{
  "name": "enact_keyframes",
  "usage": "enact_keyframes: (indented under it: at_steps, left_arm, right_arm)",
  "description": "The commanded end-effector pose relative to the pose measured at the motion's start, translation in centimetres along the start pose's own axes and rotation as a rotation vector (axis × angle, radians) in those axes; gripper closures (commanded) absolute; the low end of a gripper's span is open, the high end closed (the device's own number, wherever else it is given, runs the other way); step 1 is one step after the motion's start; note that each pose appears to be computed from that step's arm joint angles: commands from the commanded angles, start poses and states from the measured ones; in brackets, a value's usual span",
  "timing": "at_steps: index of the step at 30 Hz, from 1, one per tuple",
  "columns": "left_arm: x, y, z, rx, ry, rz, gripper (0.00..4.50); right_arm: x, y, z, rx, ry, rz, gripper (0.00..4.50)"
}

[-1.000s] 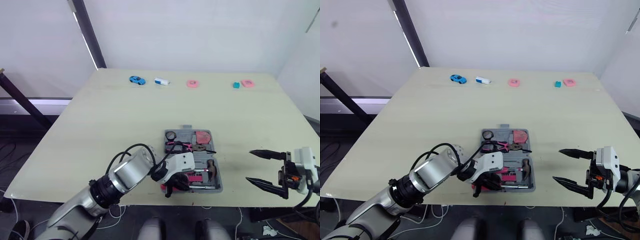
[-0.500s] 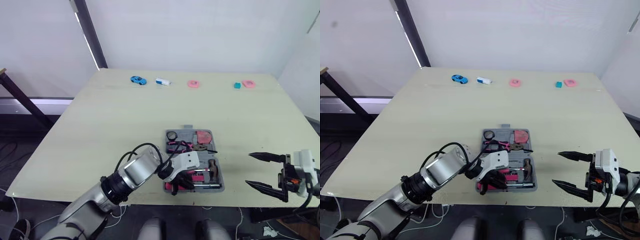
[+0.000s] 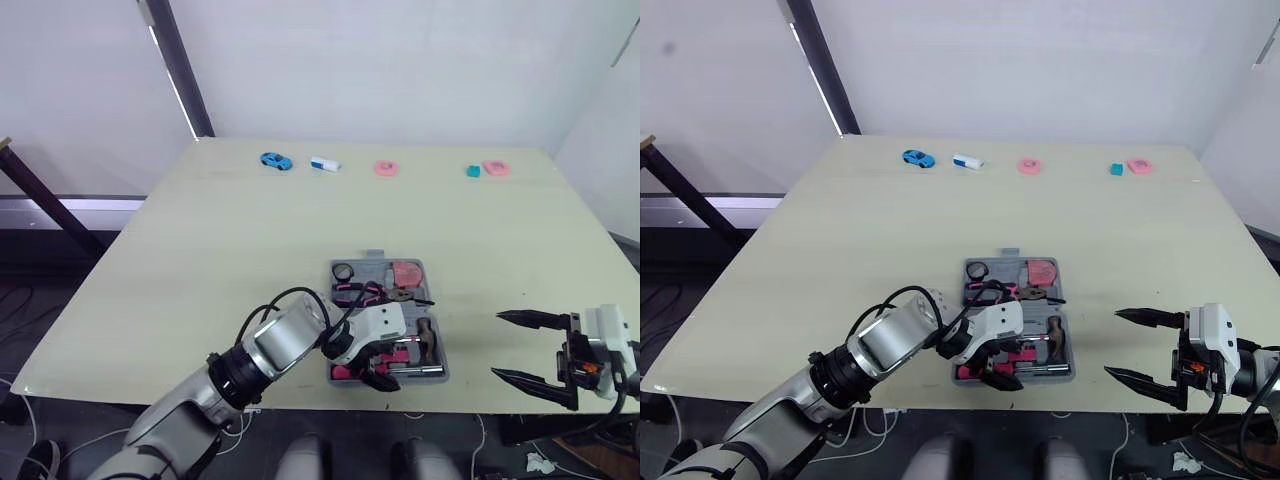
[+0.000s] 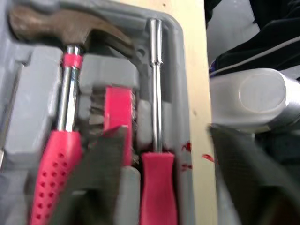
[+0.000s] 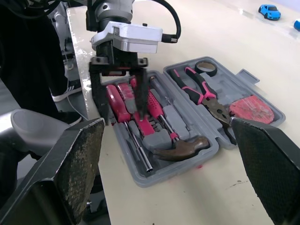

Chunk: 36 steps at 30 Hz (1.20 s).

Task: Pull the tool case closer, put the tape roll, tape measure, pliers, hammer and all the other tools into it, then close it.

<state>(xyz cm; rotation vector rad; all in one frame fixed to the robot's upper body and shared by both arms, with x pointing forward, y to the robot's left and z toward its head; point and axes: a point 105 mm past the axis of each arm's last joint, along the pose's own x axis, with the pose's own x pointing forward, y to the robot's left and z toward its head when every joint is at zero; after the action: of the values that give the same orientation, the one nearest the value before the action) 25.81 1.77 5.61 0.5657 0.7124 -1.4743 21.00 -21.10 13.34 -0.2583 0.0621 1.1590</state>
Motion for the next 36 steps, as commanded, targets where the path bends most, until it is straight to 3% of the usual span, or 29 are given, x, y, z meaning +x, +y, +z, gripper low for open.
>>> enact_keyframes:
  at_steps: [1, 12, 15, 21, 27, 36]
  left_arm:
    - [-1.0, -0.3, 0.2, 0.023, -0.011, 0.005, 0.9]
    - [-4.5, 0.3, -0.2, 0.113, -0.103, 0.021, 0.9]
    - [-5.1, 0.6, -0.2, 0.164, -0.188, 0.006, 1.66]
    - [-4.5, 0.5, -0.2, 0.23, -0.306, -0.031, 4.37]
    - [-2.3, 0.3, -0.3, 0.271, -0.358, -0.08, 4.37]
    - [0.6, 0.4, -2.9, 0.242, -0.283, -0.109, 4.37]
  right_arm:
    - [0.0, -0.1, 0.9, -0.046, -0.018, -0.001, 0.0]
    - [0.2, -0.1, 0.9, -0.046, -0.025, -0.012, 0.0]
    - [0.4, -0.2, 0.8, -0.043, -0.03, -0.015, 0.0]
    - [0.5, -0.3, 0.8, -0.044, -0.036, -0.017, 0.0]
    - [0.7, -0.5, 0.8, -0.049, -0.04, -0.02, 0.0]
    - [0.8, -0.4, 0.8, -0.05, -0.041, -0.026, 0.0]
